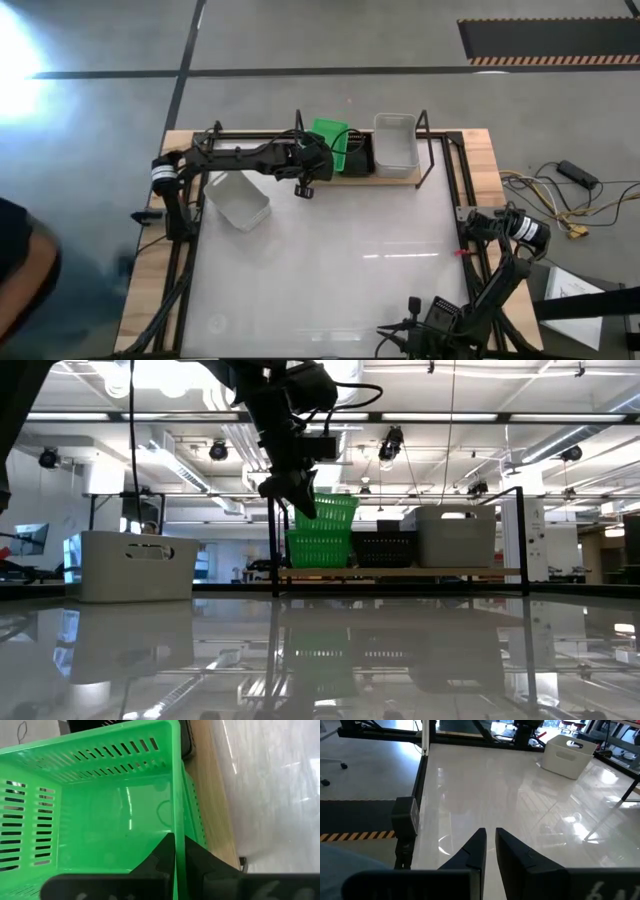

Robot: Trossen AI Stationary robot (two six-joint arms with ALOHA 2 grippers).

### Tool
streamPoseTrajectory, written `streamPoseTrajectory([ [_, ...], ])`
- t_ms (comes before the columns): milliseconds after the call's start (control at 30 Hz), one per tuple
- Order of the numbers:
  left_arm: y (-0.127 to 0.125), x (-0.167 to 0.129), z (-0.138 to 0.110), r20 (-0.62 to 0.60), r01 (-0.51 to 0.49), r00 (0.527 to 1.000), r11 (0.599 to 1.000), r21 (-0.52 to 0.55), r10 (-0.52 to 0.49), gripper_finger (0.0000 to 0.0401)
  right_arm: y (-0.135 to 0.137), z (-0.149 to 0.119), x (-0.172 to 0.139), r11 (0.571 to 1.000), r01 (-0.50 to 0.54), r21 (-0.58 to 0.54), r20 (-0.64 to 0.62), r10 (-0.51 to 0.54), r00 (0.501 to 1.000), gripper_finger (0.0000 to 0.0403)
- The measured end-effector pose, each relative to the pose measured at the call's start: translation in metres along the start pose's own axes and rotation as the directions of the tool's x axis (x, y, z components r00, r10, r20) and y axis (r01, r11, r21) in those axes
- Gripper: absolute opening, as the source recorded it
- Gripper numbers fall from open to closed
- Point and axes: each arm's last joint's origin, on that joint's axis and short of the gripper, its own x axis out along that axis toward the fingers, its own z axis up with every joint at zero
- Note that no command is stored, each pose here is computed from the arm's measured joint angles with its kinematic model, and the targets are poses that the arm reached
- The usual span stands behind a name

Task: Stack baskets on shelf by color
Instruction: Stack the green bin on top of the other green bin on the shelf, then stack the black bin on top of the other black bin on the shelf

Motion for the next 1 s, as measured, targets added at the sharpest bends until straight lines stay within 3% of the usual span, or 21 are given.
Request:
streamPoseTrajectory([
  [267,0.0,0.0,0.0,0.0,-0.002,1.0,1.0,-0.002,0.002,0.0004,0.0,0.0,0.0,1.0,0.0,-0.001,0.0,0.0,1.0,0.0034],
  [700,0.011,-0.014,0.006,0.003,-0.005,1.0,0.998,-0.056,0.005,0.0094,0.0,0.0,0.0,1.0,0.0,-0.001,-0.001,0.0,1.0,0.0034],
  [833,0.019,-0.026,0.012,0.025,-0.017,0.999,0.993,-0.117,0.02,0.0102,0.0,0.0,0.0,1.0,0.0,-0.001,-0.001,0.0,1.0,0.0034],
  [1000,0.019,-0.048,0.023,0.076,-0.01,0.997,0.958,-0.288,0.033,0.0102,-0.002,-0.004,0.0,1.0,0.003,-0.013,-0.005,-0.003,1.0,0.0034],
])
